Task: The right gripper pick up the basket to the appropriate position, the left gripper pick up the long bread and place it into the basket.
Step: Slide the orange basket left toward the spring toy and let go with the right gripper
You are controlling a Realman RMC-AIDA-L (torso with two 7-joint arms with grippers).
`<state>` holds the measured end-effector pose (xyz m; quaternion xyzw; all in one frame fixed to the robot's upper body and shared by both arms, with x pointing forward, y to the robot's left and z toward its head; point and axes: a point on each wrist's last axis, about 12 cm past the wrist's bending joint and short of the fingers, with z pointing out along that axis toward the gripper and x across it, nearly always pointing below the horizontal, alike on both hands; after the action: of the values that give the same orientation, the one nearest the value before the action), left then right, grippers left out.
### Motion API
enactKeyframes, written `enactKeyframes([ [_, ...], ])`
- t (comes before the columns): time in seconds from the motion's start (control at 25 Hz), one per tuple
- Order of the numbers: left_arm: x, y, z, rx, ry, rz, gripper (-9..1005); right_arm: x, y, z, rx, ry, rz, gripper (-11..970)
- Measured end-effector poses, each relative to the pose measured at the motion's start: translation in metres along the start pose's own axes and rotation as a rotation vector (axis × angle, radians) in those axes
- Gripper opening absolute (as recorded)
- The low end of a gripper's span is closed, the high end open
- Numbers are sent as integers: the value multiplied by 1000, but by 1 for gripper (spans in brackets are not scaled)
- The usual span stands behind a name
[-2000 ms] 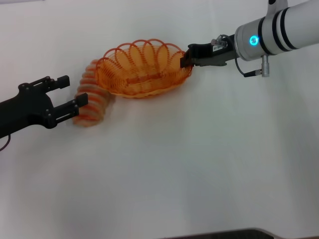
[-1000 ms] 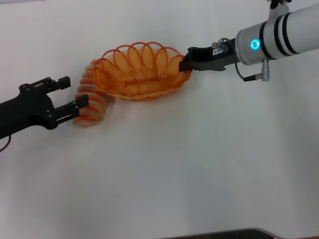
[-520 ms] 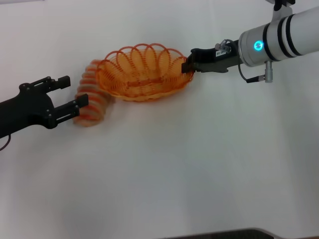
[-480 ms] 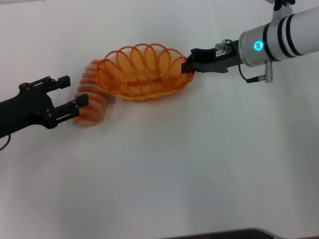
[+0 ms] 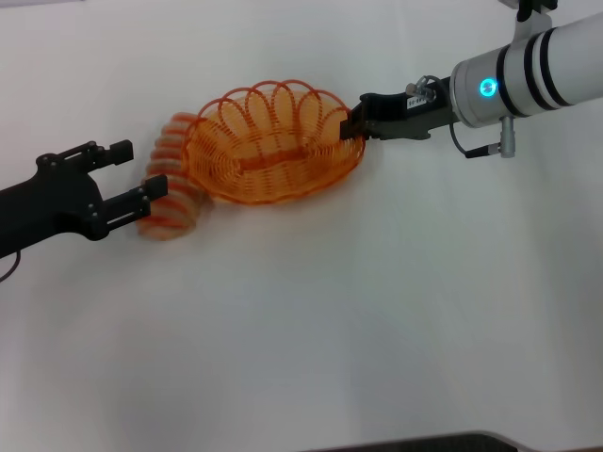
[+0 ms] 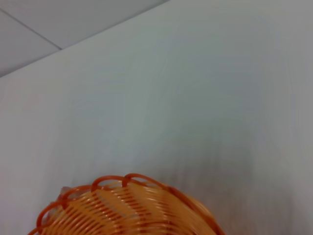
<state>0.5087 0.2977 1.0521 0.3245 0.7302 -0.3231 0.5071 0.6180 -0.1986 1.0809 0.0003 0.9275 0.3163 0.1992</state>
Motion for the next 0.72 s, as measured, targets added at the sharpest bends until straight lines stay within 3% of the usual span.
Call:
enactKeyframes([
  [0.16, 0, 0, 0, 0, -1, 1, 675, 1, -1, -1, -2, 3, 2, 157],
  [0.28, -1, 0, 1, 1, -1, 2, 675, 0, -1, -3, -11, 4, 9, 234],
  [0.72, -2, 1, 3, 3, -5, 5, 675, 3, -12, -19, -44, -22, 33, 366],
])
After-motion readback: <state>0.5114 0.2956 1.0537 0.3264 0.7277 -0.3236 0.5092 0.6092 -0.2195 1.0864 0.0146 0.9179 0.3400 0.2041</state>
